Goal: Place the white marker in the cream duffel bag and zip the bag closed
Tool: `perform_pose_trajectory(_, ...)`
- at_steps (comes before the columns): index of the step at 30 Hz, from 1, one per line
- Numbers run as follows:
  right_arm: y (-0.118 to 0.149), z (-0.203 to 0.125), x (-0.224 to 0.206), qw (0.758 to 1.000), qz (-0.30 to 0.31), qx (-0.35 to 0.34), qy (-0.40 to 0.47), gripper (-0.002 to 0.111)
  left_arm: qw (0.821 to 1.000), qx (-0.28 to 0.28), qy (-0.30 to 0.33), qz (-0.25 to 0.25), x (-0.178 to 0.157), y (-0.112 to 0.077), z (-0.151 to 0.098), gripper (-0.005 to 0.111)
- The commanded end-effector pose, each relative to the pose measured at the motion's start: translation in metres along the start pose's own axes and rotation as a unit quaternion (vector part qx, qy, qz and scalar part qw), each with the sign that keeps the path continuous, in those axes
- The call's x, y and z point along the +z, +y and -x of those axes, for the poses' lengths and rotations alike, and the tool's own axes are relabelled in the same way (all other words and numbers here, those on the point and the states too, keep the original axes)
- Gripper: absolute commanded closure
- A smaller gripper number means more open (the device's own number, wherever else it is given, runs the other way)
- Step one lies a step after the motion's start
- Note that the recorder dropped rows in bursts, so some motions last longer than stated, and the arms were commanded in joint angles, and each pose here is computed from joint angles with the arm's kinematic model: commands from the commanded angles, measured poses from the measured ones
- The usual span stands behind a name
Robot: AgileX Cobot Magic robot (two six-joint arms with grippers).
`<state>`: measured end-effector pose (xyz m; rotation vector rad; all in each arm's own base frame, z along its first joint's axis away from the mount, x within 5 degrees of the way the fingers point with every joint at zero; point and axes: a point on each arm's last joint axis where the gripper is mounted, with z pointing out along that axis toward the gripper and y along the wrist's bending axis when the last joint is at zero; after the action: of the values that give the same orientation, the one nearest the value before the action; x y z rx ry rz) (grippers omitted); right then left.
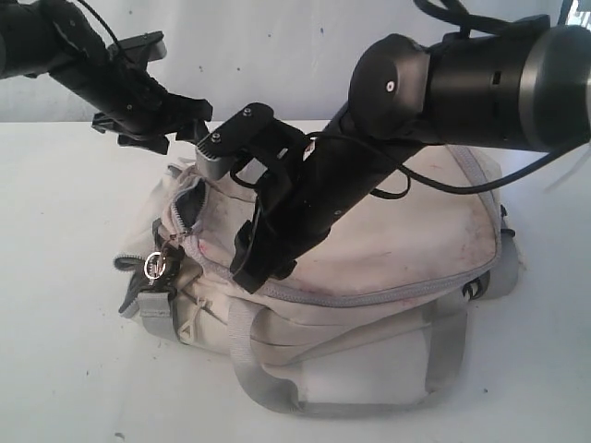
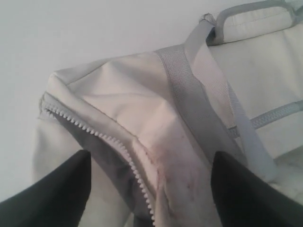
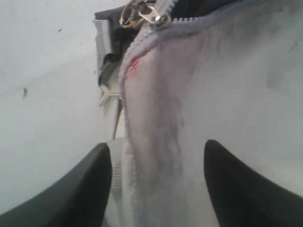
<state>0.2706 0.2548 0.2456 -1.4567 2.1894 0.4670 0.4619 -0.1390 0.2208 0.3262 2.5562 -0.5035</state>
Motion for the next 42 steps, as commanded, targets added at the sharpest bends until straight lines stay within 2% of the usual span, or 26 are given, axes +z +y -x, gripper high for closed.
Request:
perform_pose_trajectory(1, -0.004, 0.004, -0.004, 0.999, -0.031, -0.026, -0.015, 0.046, 0.999, -0.028, -0.005, -0.035, 0.011, -0.007, 0.0, 0.029)
perform_pose_trajectory(4, -0.005, 0.004, -0.004, 0.999, -0.031, -0.026, -0.016, 0.04, 0.998, -0.043, 0.001, -0.054, 0.017, -0.009, -0.003, 0.029)
perform_pose_trajectory(7, -0.005, 0.004, -0.004, 0.999, -0.032, -0.027, -0.017, 0.04, 0.998, -0.044, 0.012, -0.053, 0.027, -0.005, -0.007, 0.03)
perform_pose_trajectory(9, -0.005, 0.005, -0.004, 0.999, -0.036, -0.027, -0.02, 0.04, 0.997, -0.048, 0.033, -0.056, 0.036, -0.003, -0.013, 0.041)
perform_pose_trajectory(11, -0.006, 0.005, -0.004, 0.999, -0.039, -0.028, -0.023, 0.04, 0.997, -0.05, 0.037, -0.054, 0.043, 0.0, -0.016, 0.061)
perform_pose_trajectory(12, -0.006, 0.005, -0.004, 0.999, -0.039, -0.028, -0.023, 0.04, 0.996, -0.057, 0.034, -0.059, 0.042, -0.001, -0.015, 0.081)
perform_pose_trajectory(14, -0.006, 0.005, -0.004, 0.999, -0.039, -0.028, -0.023, 0.04, 0.994, -0.067, 0.028, -0.076, 0.042, -0.003, -0.014, 0.106)
perform_pose_trajectory(18, -0.005, 0.005, -0.004, 0.999, -0.035, -0.028, -0.019, 0.04, 0.979, -0.148, -0.001, -0.143, 0.038, -0.01, -0.005, 0.106)
perform_pose_trajectory(22, -0.002, 0.005, -0.003, 0.999, -0.026, -0.027, -0.015, 0.04, 0.961, -0.213, -0.027, -0.174, 0.029, 0.006, 0.004, 0.106)
perform_pose_trajectory(25, 0.006, 0.011, -0.001, 0.998, -0.029, -0.038, -0.029, 0.04, 0.933, -0.275, -0.039, -0.227, 0.02, 0.015, 0.01, 0.106)
perform_pose_trajectory(32, 0.009, 0.023, 0.009, 0.993, -0.066, -0.053, -0.077, 0.04, 0.913, -0.31, -0.044, -0.26, 0.016, 0.014, 0.014, 0.106)
perform_pose_trajectory(39, 0.003, 0.014, 0.047, 0.996, -0.064, -0.049, -0.048, 0.041, 0.899, -0.342, -0.036, -0.271, 0.018, 0.014, 0.014, 0.106)
perform_pose_trajectory(42, 0.001, 0.008, 0.061, 0.997, -0.058, -0.046, -0.03, 0.051, 0.896, -0.353, -0.042, -0.264, 0.019, 0.015, 0.015, 0.106)
